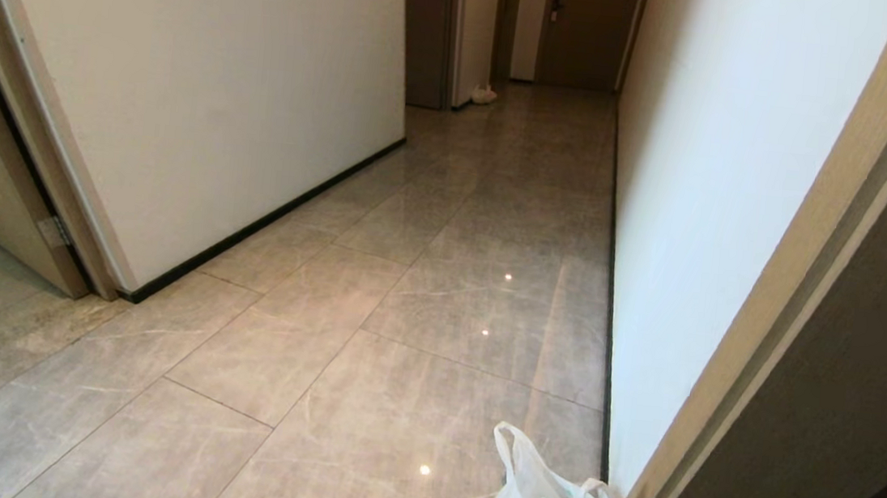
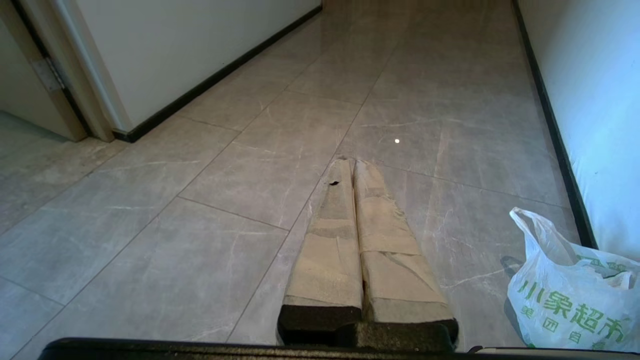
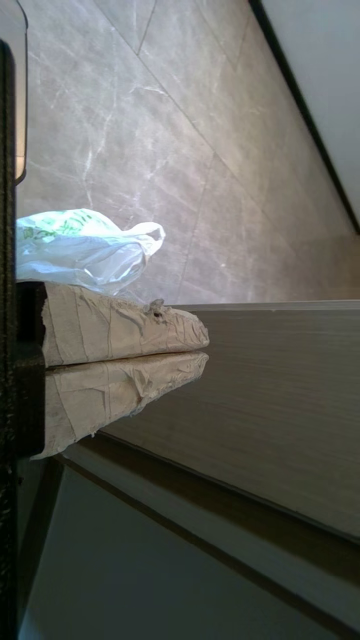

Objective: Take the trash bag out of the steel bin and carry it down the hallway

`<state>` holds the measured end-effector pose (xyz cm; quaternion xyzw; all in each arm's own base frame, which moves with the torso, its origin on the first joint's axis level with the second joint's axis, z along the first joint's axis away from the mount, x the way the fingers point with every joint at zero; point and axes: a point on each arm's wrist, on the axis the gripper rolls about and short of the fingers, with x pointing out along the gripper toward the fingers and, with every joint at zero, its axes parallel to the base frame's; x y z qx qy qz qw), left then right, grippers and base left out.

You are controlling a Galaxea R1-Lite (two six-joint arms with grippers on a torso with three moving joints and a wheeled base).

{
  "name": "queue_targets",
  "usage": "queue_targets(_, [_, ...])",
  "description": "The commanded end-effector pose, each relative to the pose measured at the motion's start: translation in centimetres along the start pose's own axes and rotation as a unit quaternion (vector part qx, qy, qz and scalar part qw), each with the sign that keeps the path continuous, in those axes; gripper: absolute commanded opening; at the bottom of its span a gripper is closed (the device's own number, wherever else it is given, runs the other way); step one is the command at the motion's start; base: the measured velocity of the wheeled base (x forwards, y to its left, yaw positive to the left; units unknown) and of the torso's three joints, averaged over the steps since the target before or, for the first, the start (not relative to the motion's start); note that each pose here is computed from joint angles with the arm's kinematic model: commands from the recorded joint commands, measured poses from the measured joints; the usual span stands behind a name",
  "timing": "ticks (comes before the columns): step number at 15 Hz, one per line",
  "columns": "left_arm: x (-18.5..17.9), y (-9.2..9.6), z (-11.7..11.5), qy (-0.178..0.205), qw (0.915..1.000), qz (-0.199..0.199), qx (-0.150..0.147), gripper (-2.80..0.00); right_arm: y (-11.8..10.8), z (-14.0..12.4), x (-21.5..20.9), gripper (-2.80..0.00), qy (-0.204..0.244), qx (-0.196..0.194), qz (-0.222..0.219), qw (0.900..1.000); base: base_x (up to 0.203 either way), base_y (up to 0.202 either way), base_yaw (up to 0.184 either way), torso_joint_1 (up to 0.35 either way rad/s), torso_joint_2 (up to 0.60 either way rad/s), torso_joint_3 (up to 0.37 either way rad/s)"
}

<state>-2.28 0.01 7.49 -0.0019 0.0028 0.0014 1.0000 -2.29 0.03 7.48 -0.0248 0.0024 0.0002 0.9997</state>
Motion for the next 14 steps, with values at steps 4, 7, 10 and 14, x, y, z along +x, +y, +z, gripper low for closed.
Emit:
queue_targets(4, [0.0, 0.0, 0.01, -0.001, 1.0, 0.0, 0.0, -2.8, 0.01, 0.0, 0.01, -2.8, 0.001, -0.001, 0.001, 1.0, 0.0, 0.0, 0.0, 0.001, 0.0, 0.184])
queue_targets(7, [0.0, 0.0, 0.01, 0.0, 1.0, 0.0, 0.0, -2.8, 0.0, 0.0, 0.01, -2.8, 0.001, -0.001, 0.001, 1.0, 0.0, 0.0, 0.0, 0.001, 0.0, 0.053])
queue_targets(10, [0.0, 0.0, 0.01, -0.001, 1.0, 0.0, 0.0, -2.8, 0.0, 0.02, 0.01, -2.8, 0.0, 0.0, 0.001, 1.0, 0.0, 0.0, 0.0, 0.0, 0.0, 0.0])
queue_targets(14, [0.0, 0.0, 0.01, -0.001, 1.0, -0.001, 0.0, -2.8, 0.0, 0.0, 0.01, -2.8, 0.001, 0.001, 0.001, 1.0, 0.0, 0.0, 0.0, 0.0, 0.0, 0.0])
